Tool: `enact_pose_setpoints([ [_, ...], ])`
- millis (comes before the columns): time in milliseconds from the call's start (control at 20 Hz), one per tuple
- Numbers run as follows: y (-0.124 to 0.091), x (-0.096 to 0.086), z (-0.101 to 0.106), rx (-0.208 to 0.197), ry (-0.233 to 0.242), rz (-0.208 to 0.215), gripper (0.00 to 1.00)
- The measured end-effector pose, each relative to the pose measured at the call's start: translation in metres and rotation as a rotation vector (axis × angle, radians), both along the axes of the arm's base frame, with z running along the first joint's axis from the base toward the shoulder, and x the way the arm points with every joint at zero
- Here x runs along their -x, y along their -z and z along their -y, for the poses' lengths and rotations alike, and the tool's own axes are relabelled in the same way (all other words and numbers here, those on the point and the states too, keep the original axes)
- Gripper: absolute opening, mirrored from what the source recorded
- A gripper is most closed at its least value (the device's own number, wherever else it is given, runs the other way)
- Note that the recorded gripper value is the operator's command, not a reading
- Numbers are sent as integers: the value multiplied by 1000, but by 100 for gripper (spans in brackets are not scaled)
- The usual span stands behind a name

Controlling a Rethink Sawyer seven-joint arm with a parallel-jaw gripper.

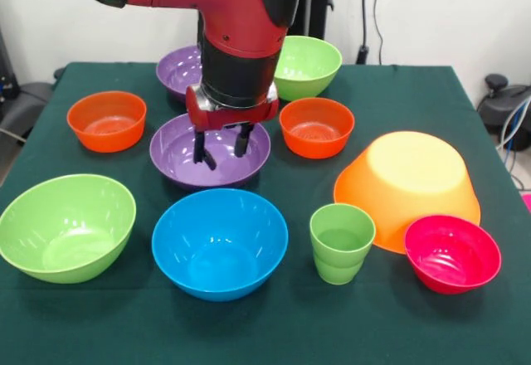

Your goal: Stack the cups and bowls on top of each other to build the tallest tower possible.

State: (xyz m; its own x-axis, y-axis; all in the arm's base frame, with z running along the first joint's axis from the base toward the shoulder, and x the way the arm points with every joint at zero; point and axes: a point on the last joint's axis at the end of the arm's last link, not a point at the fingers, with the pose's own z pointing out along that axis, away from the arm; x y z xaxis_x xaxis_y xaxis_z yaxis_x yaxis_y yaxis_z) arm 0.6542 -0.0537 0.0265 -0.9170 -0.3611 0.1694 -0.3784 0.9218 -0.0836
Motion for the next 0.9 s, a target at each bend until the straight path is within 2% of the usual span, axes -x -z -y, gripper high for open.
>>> enact_pose_setpoints([
  [150, -2, -1, -1, -36, 39, 20, 100],
  [250, -6, -2, 1, -85, 105, 63, 100],
  [400, -10, -2, 7, -115, 169, 107, 100],
  [600, -13, 9, 23, -111, 228, 137, 100],
  [750, -10, 22, 40, -100, 253, 133, 100],
  [800, -6, 31, 53, -95, 274, 128, 100],
  [900, -2, 35, 63, -94, 291, 126, 100],
])
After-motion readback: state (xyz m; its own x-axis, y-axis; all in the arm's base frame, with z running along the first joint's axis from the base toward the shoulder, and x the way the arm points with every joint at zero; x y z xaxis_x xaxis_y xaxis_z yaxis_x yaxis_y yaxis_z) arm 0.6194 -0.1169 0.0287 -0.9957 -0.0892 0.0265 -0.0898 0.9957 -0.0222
